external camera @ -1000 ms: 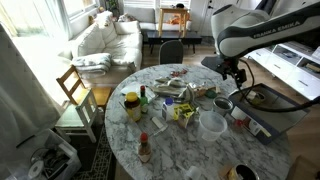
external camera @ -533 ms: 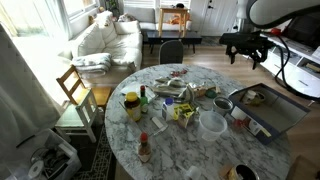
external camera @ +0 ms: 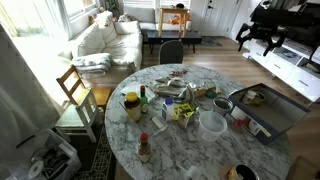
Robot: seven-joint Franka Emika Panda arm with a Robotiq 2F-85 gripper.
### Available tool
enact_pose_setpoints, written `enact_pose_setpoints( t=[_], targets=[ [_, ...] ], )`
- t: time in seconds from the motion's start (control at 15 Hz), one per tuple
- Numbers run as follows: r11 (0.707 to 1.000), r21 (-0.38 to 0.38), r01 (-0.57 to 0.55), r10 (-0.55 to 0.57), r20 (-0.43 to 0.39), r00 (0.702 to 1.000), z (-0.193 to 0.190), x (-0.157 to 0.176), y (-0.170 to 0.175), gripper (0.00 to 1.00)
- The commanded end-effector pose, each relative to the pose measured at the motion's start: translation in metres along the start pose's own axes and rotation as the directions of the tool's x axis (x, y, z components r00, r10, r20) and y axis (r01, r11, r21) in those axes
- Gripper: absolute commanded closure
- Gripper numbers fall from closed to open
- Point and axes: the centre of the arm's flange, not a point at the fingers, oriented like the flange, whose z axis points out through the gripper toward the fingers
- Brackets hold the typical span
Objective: Remote the plastic cup and silver cup from the clear case and put them in an upright position
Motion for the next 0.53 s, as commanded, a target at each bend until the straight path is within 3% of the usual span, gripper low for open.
enact_pose_setpoints(
  t=[0.0,0.07,0.47],
  targets=[
    [0.987,0.104,0.118,-0.13,0.117,0.985,-0.0012,-0.0079,-0.0003,0.0],
    [0.996,0.059,0.068,-0.071,0.054,0.996,-0.0049,-0.0047,-0.0014,0.0],
    [0.99,0.097,0.106,-0.115,0.09,0.989,-0.0048,-0.0082,-0.0044,0.0]
  ],
)
